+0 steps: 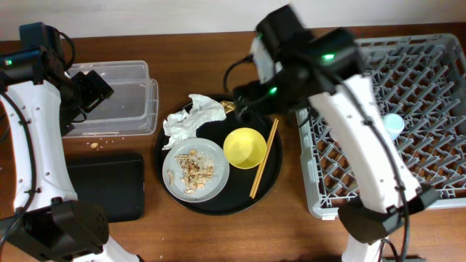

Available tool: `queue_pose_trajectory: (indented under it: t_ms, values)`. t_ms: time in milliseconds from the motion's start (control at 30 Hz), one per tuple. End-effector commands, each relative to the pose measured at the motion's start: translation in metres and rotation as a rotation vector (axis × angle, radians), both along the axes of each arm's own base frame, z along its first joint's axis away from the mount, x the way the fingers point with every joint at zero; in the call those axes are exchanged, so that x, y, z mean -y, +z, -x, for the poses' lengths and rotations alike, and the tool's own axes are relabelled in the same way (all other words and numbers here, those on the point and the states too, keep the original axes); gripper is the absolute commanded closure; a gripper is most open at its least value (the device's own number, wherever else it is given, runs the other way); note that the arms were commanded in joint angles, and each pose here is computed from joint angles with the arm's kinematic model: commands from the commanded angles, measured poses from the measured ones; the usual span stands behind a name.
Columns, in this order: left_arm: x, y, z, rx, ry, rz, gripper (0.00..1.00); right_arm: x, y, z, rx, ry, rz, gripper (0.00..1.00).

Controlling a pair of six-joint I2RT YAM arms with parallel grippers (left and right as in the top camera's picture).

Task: Sort waste into correct bins and load items into the dishwasher rack
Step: 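Move the right gripper to the yellow bowl and grasp its rim, then lift the yellow bowl and carry it over the dish rack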

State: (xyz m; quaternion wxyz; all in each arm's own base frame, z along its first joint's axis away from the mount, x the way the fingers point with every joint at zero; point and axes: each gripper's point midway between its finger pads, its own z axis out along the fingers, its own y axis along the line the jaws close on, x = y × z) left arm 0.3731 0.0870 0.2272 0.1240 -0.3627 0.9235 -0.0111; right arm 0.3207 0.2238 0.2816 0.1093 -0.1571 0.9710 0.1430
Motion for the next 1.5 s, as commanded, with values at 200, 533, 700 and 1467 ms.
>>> queue_pose_trajectory:
  t_ms: [200,533,700,1467]
  values:
    - [-0.003,0.016,0.002,0.044,0.016,-0.015,0.01,-0.021,-0.109,-0.017,-0.088,-0.426,0.103,0.20]
    - [-0.003,0.016,0.002,0.044,0.016,-0.015,0.01,-0.051,-0.188,-0.040,-0.118,-0.637,-0.006,0.32]
    - [-0.003,0.016,0.002,0.044,0.016,-0.015,0.01,-0.059,-0.216,-0.036,-0.170,-0.649,0.021,0.33]
    - [-0.003,0.016,0.002,0.044,0.016,-0.015,0.01,-0.059,-0.269,-0.033,-0.222,-0.719,0.108,0.64]
